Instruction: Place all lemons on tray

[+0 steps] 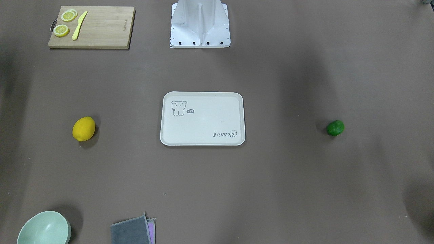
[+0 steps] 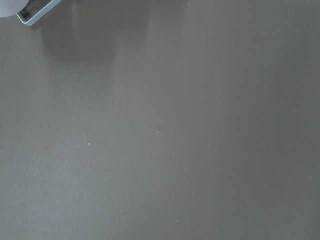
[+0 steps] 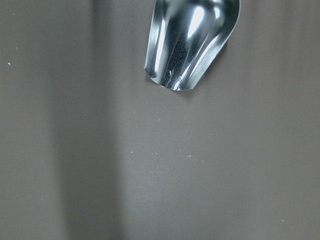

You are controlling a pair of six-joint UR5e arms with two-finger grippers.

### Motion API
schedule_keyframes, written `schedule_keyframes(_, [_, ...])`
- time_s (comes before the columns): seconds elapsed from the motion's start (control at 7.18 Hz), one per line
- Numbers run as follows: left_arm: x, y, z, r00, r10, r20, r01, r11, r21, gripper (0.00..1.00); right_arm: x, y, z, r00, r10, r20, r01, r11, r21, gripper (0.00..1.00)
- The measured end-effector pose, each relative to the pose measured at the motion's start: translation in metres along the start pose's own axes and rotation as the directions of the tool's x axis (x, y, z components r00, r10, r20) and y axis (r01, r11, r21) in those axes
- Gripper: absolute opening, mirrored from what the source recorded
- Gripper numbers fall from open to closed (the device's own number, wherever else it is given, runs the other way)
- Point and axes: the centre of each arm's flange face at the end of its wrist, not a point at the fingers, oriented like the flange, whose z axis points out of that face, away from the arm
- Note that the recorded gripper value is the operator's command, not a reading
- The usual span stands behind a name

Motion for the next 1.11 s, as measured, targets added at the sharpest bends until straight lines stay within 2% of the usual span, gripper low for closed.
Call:
schedule_keyframes(0.7, [0.007, -0.003, -0.002, 1.0, 0.005, 0.009, -0.005, 1.0, 0.002, 0.98, -0.002, 0.0, -0.001, 1.0, 0.009, 0.004, -0.009, 1.0, 0.003, 1.0])
schedule_keyframes(1.11, [0.045, -0.006, -0.008, 1.0, -0.006, 0.008, 0.006, 1.0, 0.016, 0.98, -0.022, -0.01, -0.01, 0.999, -0.007, 0.047, 0.006, 1.0, 0.022, 1.0])
